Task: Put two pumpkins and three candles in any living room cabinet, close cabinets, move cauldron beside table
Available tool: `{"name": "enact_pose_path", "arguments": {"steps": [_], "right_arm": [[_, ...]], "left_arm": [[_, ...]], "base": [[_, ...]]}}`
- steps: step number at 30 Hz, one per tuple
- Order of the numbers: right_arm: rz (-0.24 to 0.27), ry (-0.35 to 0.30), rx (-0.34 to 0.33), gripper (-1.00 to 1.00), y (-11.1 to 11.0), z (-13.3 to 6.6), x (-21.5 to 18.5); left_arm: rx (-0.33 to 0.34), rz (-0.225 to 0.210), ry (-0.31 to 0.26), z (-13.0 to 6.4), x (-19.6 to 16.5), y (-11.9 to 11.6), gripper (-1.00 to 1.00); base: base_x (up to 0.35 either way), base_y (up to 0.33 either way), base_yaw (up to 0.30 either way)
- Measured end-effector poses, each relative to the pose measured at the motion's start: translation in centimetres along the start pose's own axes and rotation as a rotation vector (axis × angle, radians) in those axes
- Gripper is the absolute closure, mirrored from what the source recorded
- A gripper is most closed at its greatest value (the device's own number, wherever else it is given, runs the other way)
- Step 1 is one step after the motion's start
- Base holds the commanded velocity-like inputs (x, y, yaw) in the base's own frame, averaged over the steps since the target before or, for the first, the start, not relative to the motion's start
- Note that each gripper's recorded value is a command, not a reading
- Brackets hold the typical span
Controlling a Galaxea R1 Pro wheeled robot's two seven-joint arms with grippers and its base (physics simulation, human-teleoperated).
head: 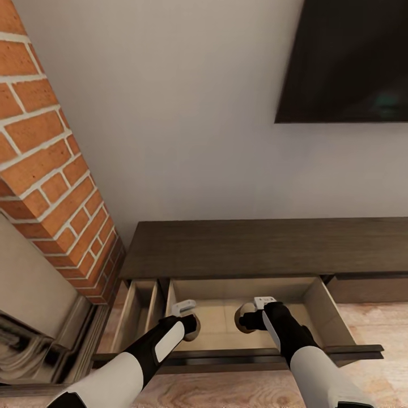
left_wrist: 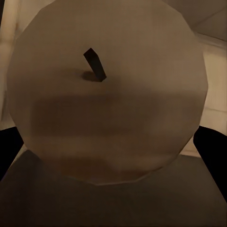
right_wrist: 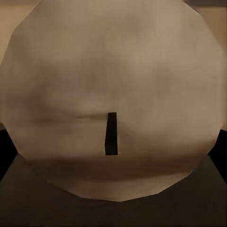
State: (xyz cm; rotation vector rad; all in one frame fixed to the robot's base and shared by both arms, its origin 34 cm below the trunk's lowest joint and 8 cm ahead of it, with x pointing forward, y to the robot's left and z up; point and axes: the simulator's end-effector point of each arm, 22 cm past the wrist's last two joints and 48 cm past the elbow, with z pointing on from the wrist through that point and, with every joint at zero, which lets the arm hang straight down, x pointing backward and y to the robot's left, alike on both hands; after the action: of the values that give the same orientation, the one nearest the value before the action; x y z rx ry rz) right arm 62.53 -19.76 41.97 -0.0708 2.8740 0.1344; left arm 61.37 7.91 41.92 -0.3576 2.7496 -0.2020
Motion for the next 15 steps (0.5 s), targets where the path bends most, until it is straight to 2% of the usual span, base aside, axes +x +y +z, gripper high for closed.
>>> {"name": "enact_pose_path", "arguments": {"steps": [4,6,9,11,14,15], "right_arm": [[-0.001,0.007,0.000,1.00,0.0,1.0,0.6],[-0.004,0.017,0.004,1.00,-0.2,1.5,1.0],[-0.004,0.042,0.008,1.00,0.0,2.1,1.5],[-0.003,0.035,0.021,1.00,0.0,2.0,0.1],[-0.006,0.010,0.046,1.00,-0.3,2.1,-2.0],[-0.010,0.031,0.078,1.00,-0.5,2.3,-3.0]], "left_arm": [[0.004,-0.001,0.000,0.8,0.4,0.0,1.00],[0.014,0.000,-0.017,0.9,-0.3,-0.5,1.00],[-0.038,-0.008,-0.030,1.3,-1.0,0.5,1.00],[-0.078,-0.012,-0.058,1.3,-2.8,1.0,1.00],[-0.086,-0.017,-0.079,1.6,-4.3,0.9,1.00],[-0.085,-0.028,-0.100,1.5,-6.2,0.6,1.00]], "base": [[0.000,0.000,0.000],[0.000,0.000,0.000],[0.000,0.000,0.000],[0.000,0.000,0.000],[0.000,0.000,0.000],[0.000,0.000,0.000]]}}
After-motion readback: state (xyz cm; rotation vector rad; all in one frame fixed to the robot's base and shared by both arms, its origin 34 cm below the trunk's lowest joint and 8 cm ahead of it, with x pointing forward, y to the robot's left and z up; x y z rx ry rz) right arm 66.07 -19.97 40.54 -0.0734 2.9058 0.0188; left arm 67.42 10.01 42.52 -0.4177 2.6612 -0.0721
